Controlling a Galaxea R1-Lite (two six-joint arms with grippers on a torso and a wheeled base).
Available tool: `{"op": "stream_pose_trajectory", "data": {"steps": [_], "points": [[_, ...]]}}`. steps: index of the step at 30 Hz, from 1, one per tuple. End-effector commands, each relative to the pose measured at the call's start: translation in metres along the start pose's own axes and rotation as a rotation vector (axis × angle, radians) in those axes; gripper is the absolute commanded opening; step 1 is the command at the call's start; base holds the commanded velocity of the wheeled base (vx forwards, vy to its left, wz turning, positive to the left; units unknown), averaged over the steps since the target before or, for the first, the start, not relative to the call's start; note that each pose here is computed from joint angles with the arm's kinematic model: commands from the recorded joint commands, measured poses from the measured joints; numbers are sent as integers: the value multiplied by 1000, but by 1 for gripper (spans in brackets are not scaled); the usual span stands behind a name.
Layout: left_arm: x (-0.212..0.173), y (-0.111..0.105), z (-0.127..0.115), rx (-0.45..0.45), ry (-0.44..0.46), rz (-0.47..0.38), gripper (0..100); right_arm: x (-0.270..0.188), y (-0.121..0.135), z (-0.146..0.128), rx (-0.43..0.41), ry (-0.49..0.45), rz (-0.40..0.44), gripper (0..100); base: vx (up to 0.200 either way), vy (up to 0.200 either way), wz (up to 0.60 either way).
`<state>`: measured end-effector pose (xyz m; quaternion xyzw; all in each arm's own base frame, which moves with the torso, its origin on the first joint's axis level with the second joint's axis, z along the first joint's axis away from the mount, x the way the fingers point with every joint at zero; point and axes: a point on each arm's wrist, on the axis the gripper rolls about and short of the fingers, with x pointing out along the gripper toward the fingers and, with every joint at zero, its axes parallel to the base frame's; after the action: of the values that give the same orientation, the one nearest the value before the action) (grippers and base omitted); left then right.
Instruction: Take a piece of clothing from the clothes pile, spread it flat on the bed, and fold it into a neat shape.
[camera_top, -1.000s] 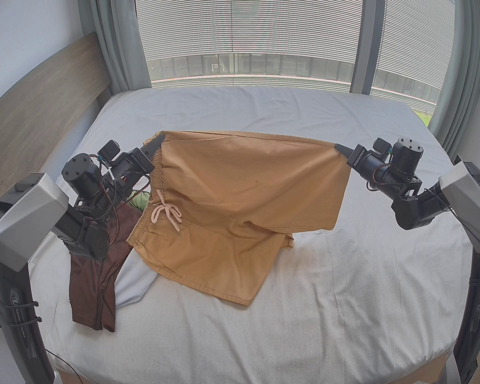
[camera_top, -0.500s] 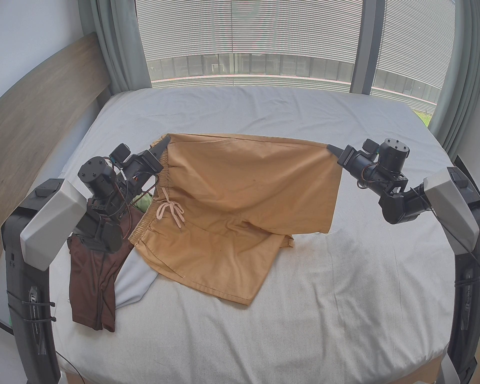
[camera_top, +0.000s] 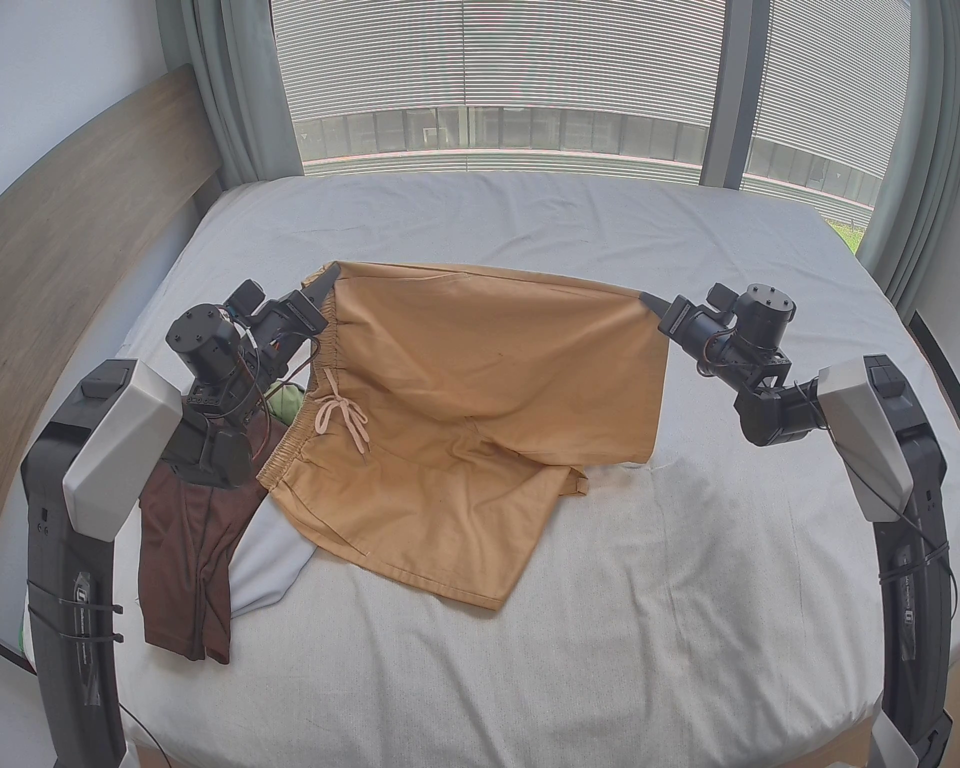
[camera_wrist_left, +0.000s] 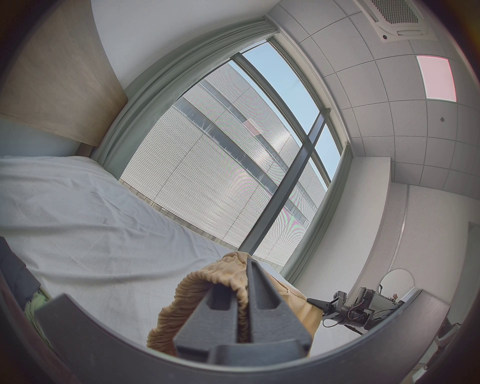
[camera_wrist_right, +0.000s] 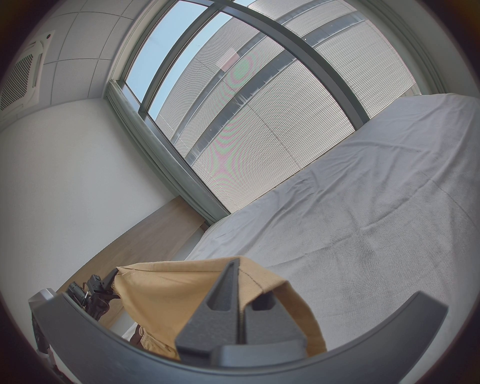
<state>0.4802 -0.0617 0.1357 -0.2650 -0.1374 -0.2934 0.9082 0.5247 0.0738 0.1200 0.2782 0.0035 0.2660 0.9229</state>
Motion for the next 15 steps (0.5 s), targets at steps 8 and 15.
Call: {"op": "stream_pose_trajectory", "data": {"steps": [8, 15], "points": [[5, 15, -3, 0, -2, 16, 0, 8, -18, -10, -4, -11, -5, 0, 0, 0, 0], [10, 18, -5, -6, 9, 23, 100, 13, -21, -10, -9, -20, 2, 0, 0, 0, 0]]}}
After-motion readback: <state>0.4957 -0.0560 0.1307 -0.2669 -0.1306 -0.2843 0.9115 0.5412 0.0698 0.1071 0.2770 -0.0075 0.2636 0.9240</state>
